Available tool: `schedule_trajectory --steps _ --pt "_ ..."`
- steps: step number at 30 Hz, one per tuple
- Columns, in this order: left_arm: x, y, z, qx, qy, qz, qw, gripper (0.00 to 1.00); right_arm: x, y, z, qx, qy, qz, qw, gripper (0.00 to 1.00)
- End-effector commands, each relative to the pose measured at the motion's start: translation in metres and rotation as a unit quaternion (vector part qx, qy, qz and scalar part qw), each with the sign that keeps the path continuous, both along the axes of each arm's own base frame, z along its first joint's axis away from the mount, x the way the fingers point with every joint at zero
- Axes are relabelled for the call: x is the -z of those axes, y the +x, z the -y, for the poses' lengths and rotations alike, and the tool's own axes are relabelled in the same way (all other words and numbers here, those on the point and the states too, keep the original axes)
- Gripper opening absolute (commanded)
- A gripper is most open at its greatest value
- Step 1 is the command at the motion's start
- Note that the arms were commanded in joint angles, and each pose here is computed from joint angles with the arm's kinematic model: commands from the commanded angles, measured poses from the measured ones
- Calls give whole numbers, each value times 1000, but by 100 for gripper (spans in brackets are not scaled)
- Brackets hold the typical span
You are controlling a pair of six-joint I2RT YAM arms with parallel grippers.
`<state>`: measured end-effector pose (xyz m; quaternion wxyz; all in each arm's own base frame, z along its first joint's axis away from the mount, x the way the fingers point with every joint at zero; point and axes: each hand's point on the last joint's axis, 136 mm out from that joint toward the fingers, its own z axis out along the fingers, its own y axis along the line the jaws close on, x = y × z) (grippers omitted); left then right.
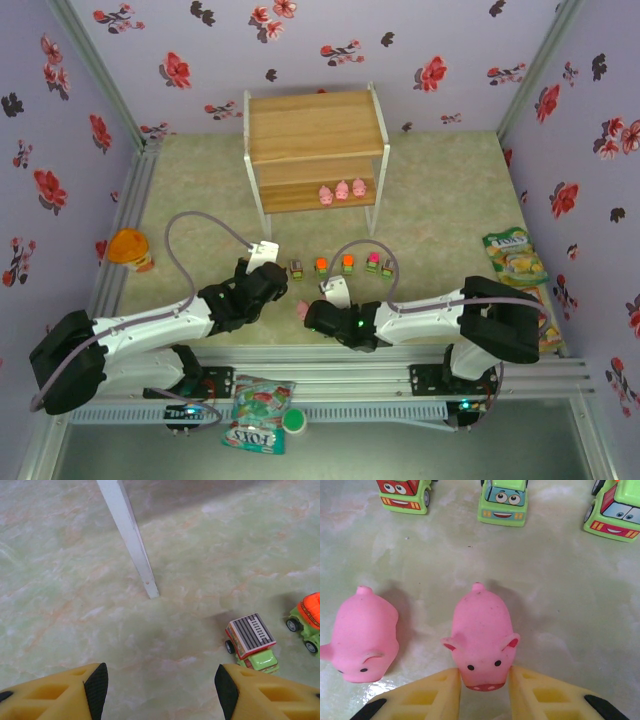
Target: Place and organize the plastic toys onto the shelf
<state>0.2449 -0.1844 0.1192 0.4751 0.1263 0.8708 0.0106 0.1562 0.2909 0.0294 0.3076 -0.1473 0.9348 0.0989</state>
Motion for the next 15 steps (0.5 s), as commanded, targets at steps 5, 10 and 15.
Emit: schedule_trajectory --steps 5,10,15 --pt "-4 4 1 -11 -9 1 1000 63 7 1 5 -8 -22 2 1000 34" --pt "-4 4 1 -11 -10 1 1000 63 7 1 2 -14 -25 -1 1000 35" --pt "-4 4 0 -12 -11 1 1000 63 1 3 1 -19 -24 4 1000 38"
